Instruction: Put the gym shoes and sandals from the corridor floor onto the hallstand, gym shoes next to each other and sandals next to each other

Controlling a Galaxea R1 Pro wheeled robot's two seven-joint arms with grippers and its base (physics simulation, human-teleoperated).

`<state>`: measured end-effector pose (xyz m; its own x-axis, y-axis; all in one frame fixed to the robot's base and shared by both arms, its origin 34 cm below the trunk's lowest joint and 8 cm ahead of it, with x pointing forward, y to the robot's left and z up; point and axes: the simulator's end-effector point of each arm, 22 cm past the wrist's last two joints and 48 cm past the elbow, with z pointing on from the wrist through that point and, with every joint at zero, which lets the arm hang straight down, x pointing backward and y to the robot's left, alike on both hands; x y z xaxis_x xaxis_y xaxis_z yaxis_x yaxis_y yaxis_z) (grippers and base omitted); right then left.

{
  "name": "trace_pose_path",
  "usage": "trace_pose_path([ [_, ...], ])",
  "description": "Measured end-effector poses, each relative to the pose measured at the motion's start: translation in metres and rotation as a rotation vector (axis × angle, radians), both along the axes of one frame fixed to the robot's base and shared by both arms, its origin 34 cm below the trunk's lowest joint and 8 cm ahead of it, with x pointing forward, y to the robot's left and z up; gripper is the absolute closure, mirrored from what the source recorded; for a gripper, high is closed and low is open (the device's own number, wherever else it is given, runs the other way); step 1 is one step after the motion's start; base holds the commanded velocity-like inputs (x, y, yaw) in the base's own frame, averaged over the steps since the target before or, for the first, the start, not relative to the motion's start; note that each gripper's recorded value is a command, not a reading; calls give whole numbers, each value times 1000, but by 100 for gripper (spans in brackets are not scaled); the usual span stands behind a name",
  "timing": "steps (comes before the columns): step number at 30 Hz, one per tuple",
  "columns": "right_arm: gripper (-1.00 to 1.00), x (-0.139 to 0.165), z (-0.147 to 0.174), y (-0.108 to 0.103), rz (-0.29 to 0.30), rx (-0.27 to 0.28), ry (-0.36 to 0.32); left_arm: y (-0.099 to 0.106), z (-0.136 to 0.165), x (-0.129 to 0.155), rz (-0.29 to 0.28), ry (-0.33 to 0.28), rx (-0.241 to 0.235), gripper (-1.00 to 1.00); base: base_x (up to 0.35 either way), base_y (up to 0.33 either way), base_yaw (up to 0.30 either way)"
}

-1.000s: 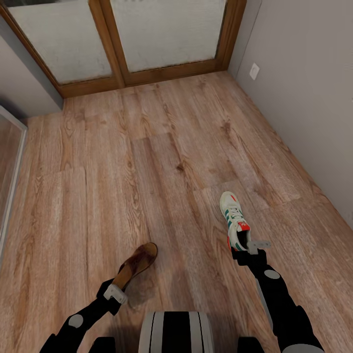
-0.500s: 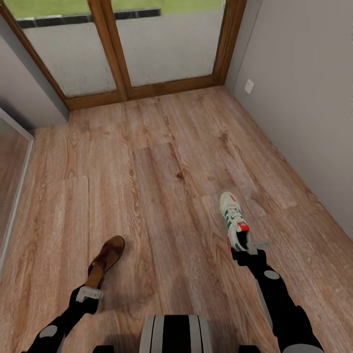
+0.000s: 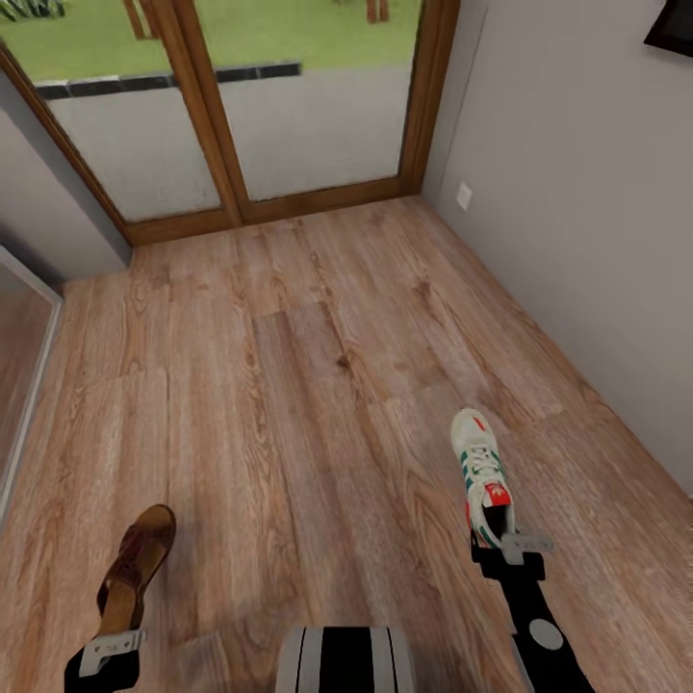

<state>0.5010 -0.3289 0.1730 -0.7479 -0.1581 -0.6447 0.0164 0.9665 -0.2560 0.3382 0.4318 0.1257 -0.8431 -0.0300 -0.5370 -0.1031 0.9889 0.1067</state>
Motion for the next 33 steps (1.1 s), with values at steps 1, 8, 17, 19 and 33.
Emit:
trace_pose_path([
  [1, 100, -10, -1, 1, 3, 2, -8, 0, 2, -1, 6, -6, 0, 100, 0, 0, -214],
  [8, 100, -55, -5, 11, 18, 25, -15, -7, 12, 5, 21, -46, -10, 100, 0, 0, -219],
  [17, 100, -108, -17, 28, 31, 74, -17, -14, 30, 9, 13, -121, 5, 100, 0, 0, -222],
  [19, 100, -112, -15, 32, 34, 83, -33, -13, 36, 12, 9, -148, 15, 100, 0, 0, -223],
  [33, 100, -116, -3, 39, 34, 102, -68, -22, 54, 25, 54, -237, -12, 100, 0, 0, -223],
])
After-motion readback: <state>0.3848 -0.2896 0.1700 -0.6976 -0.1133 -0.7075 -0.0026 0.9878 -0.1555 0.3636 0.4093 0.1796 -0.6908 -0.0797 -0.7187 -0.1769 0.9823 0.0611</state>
